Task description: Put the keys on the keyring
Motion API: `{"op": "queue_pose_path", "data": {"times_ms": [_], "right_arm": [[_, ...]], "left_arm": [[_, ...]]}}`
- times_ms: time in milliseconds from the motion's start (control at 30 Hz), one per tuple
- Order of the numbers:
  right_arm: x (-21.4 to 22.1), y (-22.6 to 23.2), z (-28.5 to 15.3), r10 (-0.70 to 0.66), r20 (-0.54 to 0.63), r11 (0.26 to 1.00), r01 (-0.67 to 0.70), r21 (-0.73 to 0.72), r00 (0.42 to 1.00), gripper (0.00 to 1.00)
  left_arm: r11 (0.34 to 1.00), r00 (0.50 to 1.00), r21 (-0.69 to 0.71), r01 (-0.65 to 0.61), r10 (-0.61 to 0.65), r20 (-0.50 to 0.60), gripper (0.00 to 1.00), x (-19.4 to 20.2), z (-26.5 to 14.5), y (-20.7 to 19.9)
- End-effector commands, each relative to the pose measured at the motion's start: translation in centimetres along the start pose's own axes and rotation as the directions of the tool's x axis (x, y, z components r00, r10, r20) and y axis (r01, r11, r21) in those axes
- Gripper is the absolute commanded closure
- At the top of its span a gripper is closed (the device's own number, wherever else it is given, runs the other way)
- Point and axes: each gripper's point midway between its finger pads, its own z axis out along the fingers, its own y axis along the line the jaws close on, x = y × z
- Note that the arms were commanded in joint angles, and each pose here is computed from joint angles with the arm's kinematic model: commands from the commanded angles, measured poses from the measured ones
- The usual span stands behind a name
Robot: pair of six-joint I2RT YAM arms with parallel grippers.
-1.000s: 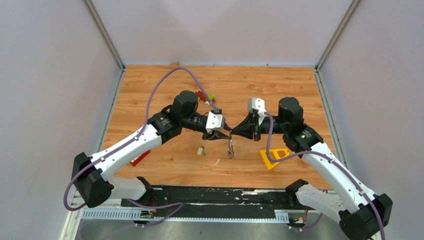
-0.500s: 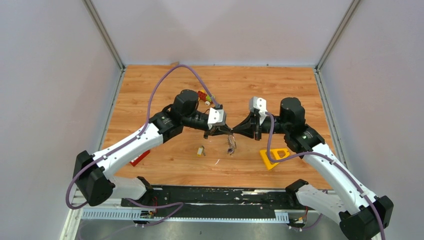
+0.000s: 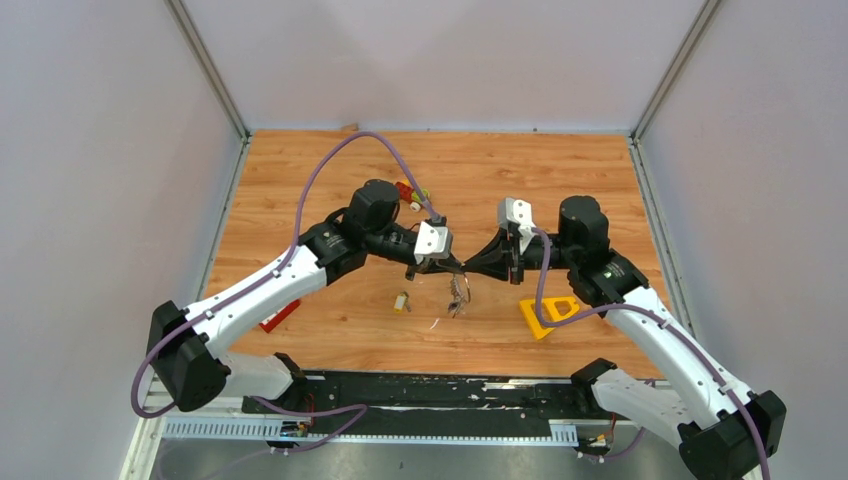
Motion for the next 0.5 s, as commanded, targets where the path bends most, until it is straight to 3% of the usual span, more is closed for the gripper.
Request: {"op": "queue_pose_path", "data": {"times_ms": [0,267,467], "right_arm": [[-1.53,2.01,-0.05,-0.055,0.061,0.992,0.062,-0.11,0.997,1.0],[-1.33,2.28,0.0,-0.054,0.062,0.989,0.062,-0.133,0.997,1.0],[-1.1,2.08,0.03,-0.054,0.057,0.991,0.061,-0.122,0.997,0.94]], "left_arm": [[0.995,0.995,0.017,-0.101,0.101,-0.006,1.0,-0.68,-0.13,0.24],[0.995,0.996,0.042,-0.092,0.092,0.015,1.0,-1.04,-0.05,-0.2],[0.997,0.997,0.052,-0.065,0.063,0.033,1.0,-1.41,0.06,-0.4]]}}
